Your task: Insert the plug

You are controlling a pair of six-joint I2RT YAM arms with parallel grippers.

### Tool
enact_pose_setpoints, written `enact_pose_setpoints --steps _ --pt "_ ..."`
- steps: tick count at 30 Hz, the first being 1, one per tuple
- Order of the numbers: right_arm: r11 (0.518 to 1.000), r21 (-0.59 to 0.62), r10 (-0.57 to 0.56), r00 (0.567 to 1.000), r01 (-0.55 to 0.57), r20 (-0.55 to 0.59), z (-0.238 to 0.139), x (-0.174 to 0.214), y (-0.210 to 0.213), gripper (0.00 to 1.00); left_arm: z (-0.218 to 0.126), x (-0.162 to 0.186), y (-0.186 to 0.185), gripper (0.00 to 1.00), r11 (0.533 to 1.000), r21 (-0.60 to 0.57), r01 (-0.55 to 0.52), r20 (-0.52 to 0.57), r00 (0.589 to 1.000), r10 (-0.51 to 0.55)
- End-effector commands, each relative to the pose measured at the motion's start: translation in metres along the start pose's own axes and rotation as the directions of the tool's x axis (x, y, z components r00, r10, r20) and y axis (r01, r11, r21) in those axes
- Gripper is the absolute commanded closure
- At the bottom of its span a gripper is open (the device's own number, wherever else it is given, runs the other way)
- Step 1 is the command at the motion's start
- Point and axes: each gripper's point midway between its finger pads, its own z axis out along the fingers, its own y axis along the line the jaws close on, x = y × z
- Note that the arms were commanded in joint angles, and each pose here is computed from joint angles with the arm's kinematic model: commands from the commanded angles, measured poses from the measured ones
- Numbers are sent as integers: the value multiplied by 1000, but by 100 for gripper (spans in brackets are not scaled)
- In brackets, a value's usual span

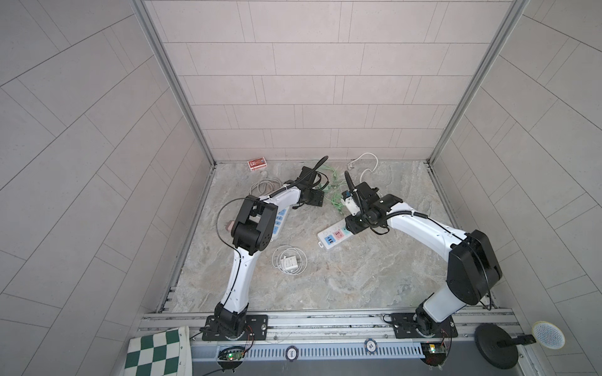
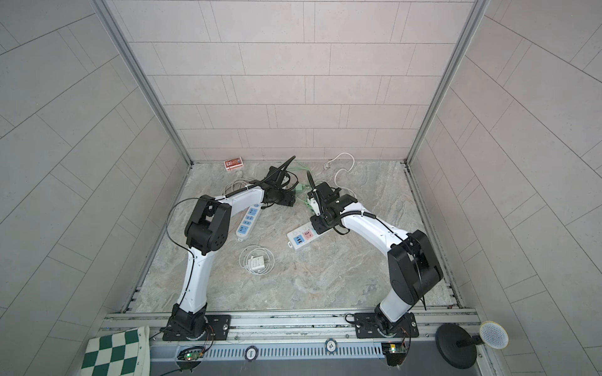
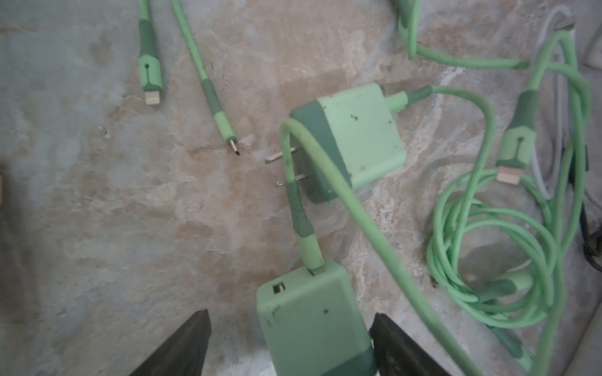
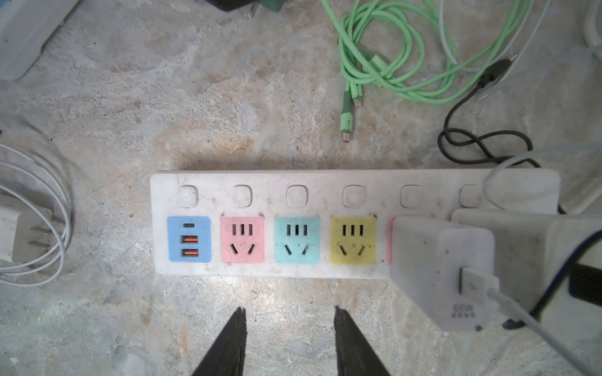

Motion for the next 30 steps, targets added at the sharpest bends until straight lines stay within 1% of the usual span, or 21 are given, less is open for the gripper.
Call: enact_pose_setpoints --steps 1,5,8,10,14,17,22,24,28,30 --pt "1000 -14 14 1000 -14 -4 6 1 7 56 4 2 5 20 999 -42 -5 -20 1000 4" --pt "999 -35 26 1000 -26 -5 13 1 13 57 7 2 5 30 999 -37 -14 -24 1000 13" --pt "998 -41 47 999 -47 -12 20 2 14 57 9 6 3 41 999 -23 -25 -36 999 24" --pt "997 -47 66 998 -67 -18 24 3 15 57 5 8 3 48 999 -21 -34 -48 998 33" --pt "989 -92 111 994 -111 -12 33 3 25 57 -8 8 1 60 998 -5 -63 -57 996 63" --pt "991 -92 95 995 -95 -1 37 5 32 57 -28 10 -2 63 995 14 -100 -35 994 101" --pt "988 -104 113 994 -112 5 44 4 39 57 -75 21 -5 65 985 56 -166 71 984 162" --pt "988 -85 127 992 -126 5 45 3 36 57 -94 29 -3 65 981 56 -184 113 978 177" --pt "983 -56 174 985 -174 -4 45 4 23 57 -127 42 -10 66 969 99 -228 198 958 205" --pt "981 -85 177 984 -176 7 41 1 23 57 -142 52 -18 66 956 145 -256 260 942 213"
